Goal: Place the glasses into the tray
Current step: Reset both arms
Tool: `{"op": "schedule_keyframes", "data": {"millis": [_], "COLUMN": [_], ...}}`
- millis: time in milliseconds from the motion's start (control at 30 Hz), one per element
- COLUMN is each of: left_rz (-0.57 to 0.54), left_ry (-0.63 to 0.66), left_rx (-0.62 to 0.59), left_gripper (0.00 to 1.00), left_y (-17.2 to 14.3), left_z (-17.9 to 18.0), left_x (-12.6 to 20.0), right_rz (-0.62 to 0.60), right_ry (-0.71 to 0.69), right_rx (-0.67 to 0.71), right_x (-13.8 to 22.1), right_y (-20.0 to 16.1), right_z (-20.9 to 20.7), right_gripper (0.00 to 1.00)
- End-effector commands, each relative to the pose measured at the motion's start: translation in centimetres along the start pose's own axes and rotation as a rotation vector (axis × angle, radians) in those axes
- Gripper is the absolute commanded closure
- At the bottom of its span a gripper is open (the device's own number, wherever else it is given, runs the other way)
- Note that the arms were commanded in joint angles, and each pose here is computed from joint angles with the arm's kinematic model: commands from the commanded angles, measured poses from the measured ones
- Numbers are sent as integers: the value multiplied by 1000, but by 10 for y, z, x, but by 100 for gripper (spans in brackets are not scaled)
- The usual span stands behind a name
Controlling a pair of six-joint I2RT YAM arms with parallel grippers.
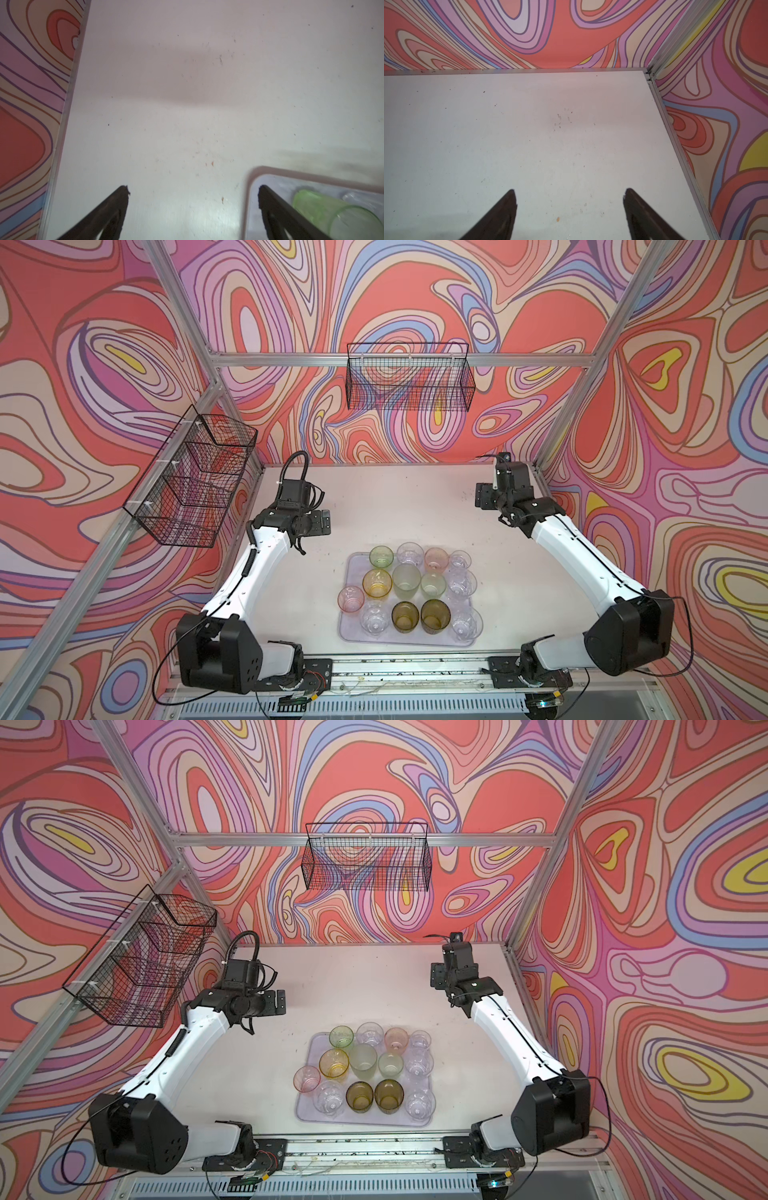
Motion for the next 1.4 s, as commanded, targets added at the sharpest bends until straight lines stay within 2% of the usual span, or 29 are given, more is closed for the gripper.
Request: {"op": "schedule_keyframes", "data": {"millis": [0, 133, 300, 400, 433, 533, 733, 933, 967, 1233, 1367], "left_rz": [-198, -316, -376, -438, -495, -493, -622, -558, -562, -574, -552], "left_ry": [-2, 43, 38, 49, 35, 31, 34, 75, 77, 81, 23], "left_rx": [-79, -58, -40, -26, -29, -34, -19, 5, 4, 10, -40], "left_gripper": [0, 0, 0, 0, 0, 0, 0, 0, 0, 0, 0], "left_y": [22, 10, -12, -11, -8, -20, -34, -31, -31, -32, -30], "left_z": [5, 16, 16, 17, 14, 13, 12, 19, 19, 20, 9], "left_x": [-29, -54, -83, -81, -78, -85, -82, -90, -90, -87, -91], "right_rz": [-145, -211, -184, -207, -206, -223, -328, -327, -284, -310, -316], "right_ry": [-56, -64, -30, -25, -19, 10, 32, 100, 94, 89, 87], "right_rx": [5, 19, 7, 11, 11, 11, 36, -80, -80, -80, -80], "right_x": [-7, -19, -51, -66, -72, -84, -91, -102, -103, -101, -101], "right_y": [16, 2, -30, -51, -60, -79, -106, -116, -119, -117, -116], "right_z": [-16, -30, -38, -40, -39, -36, -37, -61, -61, -62, -63], "right_gripper": [2, 2, 2, 2, 2, 2, 2, 2, 2, 2, 2]}}
Point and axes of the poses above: each gripper's point midway between its finger pads, its own x axis back along the fingers, its own z axis along the line the jaws close on, y = z × x, the point moved 1 cm from there along x, back along the fingers, and after that the axes turned 8 degrees about -x, right-handed, at the moved point
